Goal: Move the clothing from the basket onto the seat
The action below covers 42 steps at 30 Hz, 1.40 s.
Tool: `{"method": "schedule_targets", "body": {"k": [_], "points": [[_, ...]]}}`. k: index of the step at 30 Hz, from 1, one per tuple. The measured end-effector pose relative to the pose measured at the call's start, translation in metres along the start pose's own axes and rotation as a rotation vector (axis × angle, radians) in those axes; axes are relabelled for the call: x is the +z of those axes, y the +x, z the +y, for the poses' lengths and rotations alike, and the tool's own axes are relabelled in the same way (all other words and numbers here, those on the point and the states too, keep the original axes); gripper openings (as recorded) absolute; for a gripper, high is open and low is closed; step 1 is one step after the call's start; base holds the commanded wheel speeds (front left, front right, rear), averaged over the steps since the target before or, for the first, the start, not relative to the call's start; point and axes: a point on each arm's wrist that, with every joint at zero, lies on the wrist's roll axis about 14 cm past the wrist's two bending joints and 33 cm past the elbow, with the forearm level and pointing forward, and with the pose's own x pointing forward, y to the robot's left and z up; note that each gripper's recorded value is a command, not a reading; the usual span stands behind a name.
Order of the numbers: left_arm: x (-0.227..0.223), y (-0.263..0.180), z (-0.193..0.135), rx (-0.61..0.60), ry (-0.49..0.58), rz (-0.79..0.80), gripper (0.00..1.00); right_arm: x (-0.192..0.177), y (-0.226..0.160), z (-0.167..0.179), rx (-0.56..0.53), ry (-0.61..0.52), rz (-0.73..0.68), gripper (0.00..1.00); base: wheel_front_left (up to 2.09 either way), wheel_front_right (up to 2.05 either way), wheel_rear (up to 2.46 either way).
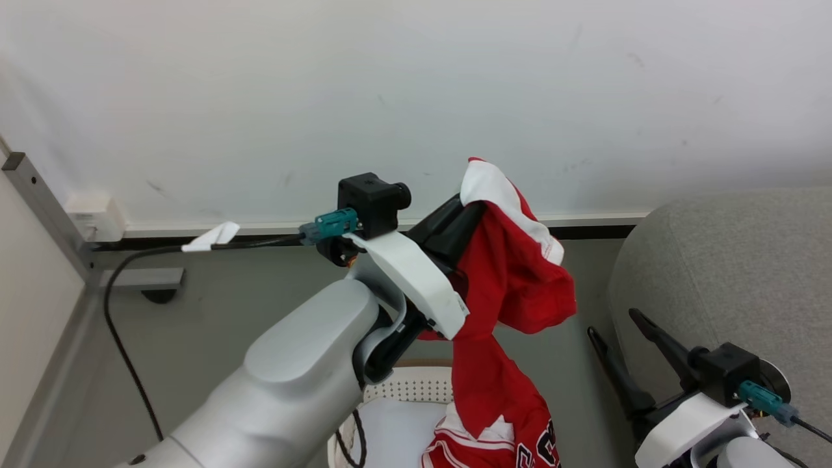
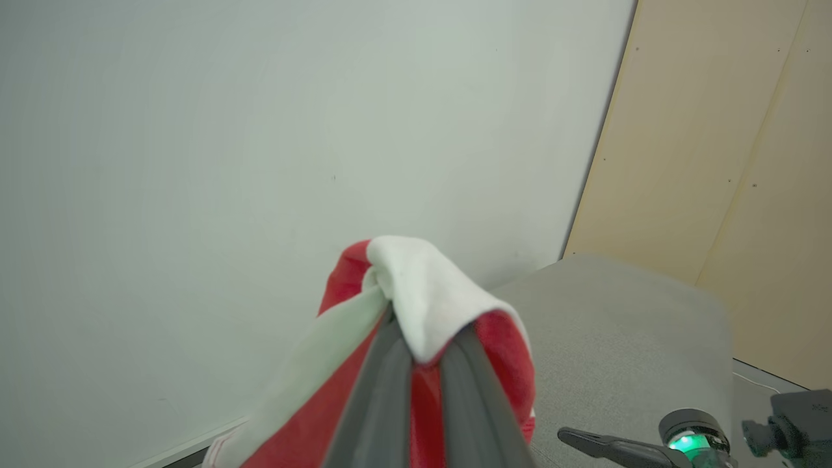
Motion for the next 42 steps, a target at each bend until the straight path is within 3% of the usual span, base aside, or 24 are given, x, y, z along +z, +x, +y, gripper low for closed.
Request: {"method": "schedule_targets", "body": {"k": [9,16,25,34,35,36,42], "points": [[0.005,-0.01,-0.015,-0.037,0.002,0.0,0.0,-0.025,0.027,0.023,0.141,-0.028,0.172,1.0,0.0,0.0,0.0],[0.009,-0.019,-0.02,-0.043,0.011,0.008,0.0,-0.058,0.035,0.068,0.287,-0.011,0.338,1.0,0.0,0.0,0.0],[0.014,-0.032,-0.017,-0.024,0.019,0.011,0.0,-0.074,0.045,0.127,0.422,0.058,0.364,1.0,0.0,0.0,0.0],[0.012,-0.04,-0.014,-0.004,0.012,0.022,0.0,-0.078,0.054,0.134,0.426,0.062,0.36,1.0,0.0,0.0,0.0],[0.012,-0.041,-0.014,-0.001,0.009,0.024,0.0,-0.078,0.055,0.134,0.421,0.068,0.361,0.11,0.0,0.0,0.0],[0.011,-0.041,-0.013,0.002,0.009,0.026,0.0,-0.077,0.056,0.133,0.416,0.07,0.356,0.0,0.0,0.0,0.0],[0.004,-0.043,-0.006,0.025,0.006,0.046,0.0,-0.053,0.066,0.12,0.363,0.126,0.268,0.0,0.0,0.0,0.0]]}}
